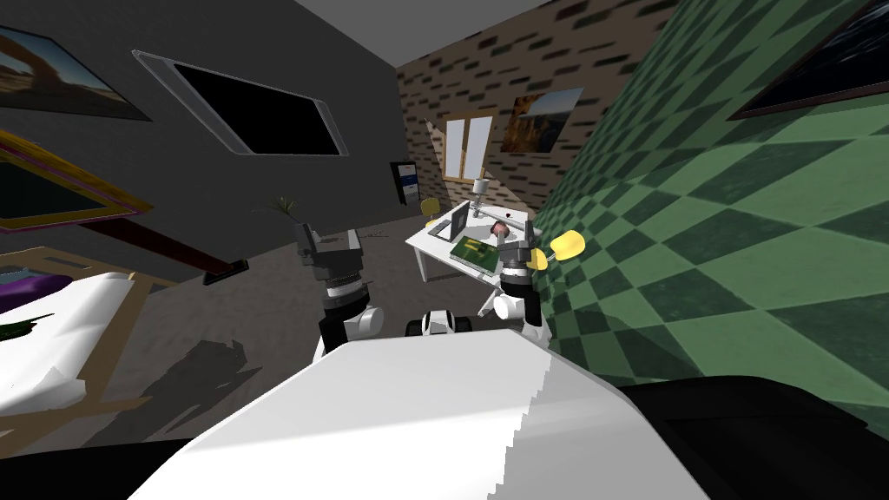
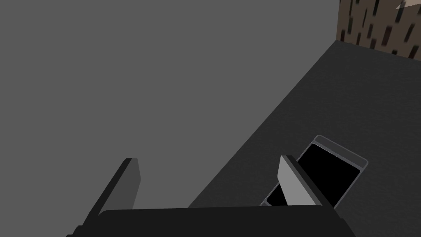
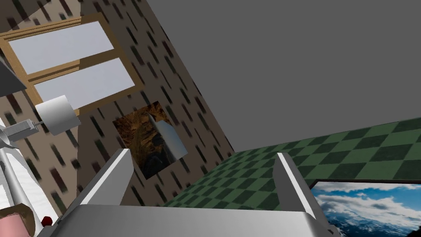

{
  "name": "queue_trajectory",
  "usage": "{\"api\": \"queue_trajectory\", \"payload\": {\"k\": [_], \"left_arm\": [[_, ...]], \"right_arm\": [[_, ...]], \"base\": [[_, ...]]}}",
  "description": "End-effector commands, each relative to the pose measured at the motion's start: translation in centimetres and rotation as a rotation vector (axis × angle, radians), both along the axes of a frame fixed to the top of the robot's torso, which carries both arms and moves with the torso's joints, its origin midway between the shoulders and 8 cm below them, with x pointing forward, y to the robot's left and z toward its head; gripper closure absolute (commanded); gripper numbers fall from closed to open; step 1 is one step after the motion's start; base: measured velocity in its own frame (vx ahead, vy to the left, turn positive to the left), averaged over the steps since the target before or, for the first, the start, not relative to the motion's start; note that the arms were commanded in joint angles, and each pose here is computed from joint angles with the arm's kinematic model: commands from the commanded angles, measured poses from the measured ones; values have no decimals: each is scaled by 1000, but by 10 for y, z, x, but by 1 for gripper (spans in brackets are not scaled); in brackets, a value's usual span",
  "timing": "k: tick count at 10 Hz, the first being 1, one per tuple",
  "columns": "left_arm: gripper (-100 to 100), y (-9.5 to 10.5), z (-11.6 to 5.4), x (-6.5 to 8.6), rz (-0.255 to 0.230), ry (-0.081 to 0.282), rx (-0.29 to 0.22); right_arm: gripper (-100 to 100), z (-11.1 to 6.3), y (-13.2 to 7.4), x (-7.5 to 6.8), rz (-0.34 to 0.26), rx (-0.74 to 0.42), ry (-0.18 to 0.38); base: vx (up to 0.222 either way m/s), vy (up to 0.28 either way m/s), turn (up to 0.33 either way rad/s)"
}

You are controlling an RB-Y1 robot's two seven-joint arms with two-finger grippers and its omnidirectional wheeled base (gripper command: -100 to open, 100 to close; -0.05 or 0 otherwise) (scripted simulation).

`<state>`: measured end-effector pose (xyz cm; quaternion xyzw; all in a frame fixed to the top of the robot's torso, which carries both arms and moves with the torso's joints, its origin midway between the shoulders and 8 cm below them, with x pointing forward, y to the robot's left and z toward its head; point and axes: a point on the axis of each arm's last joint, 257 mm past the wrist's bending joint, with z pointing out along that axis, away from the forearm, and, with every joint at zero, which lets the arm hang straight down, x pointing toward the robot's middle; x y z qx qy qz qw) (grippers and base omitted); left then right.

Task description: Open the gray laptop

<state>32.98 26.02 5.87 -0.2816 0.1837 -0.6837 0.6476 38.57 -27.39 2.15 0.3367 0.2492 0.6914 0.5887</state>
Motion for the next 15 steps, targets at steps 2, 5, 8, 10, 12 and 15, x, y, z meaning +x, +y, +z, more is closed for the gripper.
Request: {"api": "queue_trajectory", "payload": {"k": [2,5,8,10,12,15], "left_arm": [[0,0,0,0,0,0,0],[0,0,0,0,0,0,0],[0,0,0,0,0,0,0],[0,0,0,0,0,0,0],[0,0,0,0,0,0,0],[0,0,0,0,0,0,0]], "right_arm": [[-100,3,-6,5,42,84,-19],[-100,8,-11,11,91,176,-46],[-100,9,-18,15,127,262,-59],[-100,10,-22,20,156,322,-73],[-100,11,-26,25,185,384,-86],[-100,11,-31,30,219,462,-98]], "base": [[21,12,6],[27,9,7],[25,11,6],[24,13,8],[27,16,7],[21,7,6]]}}
